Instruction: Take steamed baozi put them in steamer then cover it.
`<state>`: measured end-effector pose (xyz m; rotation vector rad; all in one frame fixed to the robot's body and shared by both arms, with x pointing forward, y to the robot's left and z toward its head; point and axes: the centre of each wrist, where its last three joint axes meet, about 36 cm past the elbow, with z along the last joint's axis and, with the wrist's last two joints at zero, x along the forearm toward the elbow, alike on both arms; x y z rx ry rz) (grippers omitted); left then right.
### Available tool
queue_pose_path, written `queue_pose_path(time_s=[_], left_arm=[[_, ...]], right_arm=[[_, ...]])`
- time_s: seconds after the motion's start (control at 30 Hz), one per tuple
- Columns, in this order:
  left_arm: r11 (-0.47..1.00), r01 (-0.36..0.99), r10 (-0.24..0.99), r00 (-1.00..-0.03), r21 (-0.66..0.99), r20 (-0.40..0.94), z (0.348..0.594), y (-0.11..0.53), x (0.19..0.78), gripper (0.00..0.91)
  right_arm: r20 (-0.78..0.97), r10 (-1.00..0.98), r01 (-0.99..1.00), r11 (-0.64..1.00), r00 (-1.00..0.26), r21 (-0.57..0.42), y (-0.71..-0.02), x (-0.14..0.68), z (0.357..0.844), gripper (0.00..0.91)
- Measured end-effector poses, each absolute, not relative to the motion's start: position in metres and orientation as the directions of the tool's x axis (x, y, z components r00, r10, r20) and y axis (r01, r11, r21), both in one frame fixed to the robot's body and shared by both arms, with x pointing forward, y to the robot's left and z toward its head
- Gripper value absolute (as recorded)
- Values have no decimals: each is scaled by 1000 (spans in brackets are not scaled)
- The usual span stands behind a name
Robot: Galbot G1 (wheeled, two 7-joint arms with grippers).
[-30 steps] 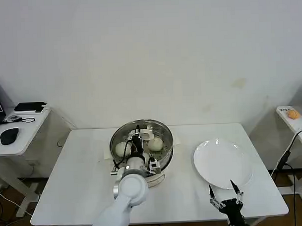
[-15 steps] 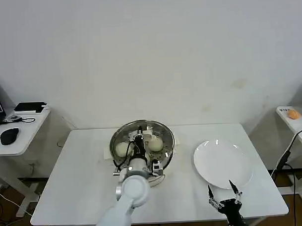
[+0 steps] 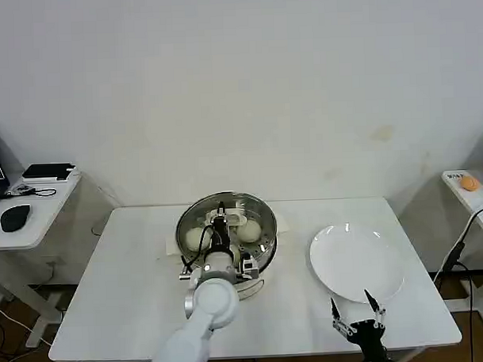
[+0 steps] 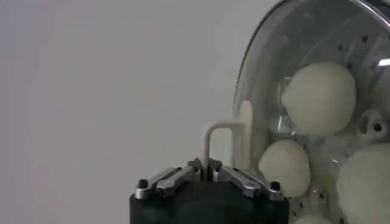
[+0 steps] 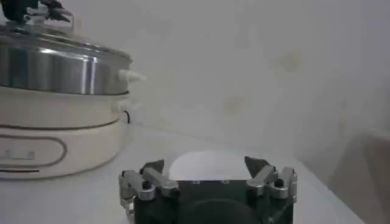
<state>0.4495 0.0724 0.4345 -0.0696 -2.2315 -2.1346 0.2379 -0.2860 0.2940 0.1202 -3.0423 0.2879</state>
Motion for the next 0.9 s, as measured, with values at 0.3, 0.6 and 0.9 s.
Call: queue_pose_path(time_s=[0.3,0.6,0.9], left_arm=[[37,68,-6,-998,997,68,431,71,454,0],[37,65,-7,-998,997,66,431,73,455,907],[55,63,4,-998,997,63,433,77,446,907]], right_arm=[[90,-72,-88,979,-993,-185,-286,237,294,907],[91,-78,-93,979,-993,-184,-285,237,293,907],[95,-84,-100,978,-992,-182,-282,236,292,907]])
